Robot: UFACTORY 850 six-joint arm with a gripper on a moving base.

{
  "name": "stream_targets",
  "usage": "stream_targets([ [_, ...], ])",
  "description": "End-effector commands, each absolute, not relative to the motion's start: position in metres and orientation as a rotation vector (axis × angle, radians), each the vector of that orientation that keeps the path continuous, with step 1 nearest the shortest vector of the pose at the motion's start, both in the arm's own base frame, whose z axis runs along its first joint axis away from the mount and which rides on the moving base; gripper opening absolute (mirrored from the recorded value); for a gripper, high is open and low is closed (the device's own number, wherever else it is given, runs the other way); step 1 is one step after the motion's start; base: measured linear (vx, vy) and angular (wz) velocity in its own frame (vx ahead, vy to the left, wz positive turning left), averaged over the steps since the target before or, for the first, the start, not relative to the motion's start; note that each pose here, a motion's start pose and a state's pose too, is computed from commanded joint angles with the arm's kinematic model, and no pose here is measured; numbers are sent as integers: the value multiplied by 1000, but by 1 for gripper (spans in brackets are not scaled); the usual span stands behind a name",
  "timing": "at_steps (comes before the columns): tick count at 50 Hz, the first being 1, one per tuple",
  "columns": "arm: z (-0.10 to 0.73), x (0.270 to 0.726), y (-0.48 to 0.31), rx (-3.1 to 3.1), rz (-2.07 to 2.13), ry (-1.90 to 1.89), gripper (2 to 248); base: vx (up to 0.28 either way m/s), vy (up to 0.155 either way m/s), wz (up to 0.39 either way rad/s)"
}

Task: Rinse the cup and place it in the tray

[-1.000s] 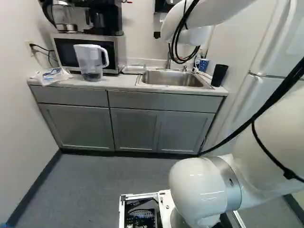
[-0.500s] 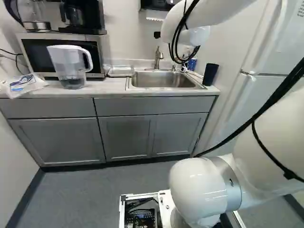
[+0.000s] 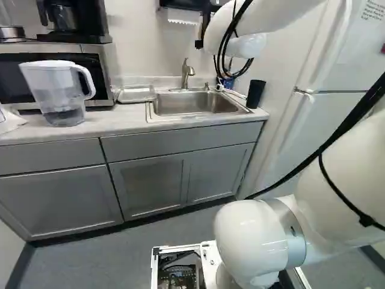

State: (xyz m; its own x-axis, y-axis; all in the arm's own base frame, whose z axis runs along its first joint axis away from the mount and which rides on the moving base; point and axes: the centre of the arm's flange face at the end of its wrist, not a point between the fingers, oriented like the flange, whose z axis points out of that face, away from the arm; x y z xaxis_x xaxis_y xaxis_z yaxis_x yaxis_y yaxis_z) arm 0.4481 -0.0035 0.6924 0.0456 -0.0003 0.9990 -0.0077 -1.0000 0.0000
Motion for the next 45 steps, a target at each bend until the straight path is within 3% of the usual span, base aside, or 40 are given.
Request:
stream_targets([
  [12,692,448,-3,2268,2167,-9,247,87,42,-230],
  [45,692,448,-3,2268,2167,-9,247,88,68,-5],
])
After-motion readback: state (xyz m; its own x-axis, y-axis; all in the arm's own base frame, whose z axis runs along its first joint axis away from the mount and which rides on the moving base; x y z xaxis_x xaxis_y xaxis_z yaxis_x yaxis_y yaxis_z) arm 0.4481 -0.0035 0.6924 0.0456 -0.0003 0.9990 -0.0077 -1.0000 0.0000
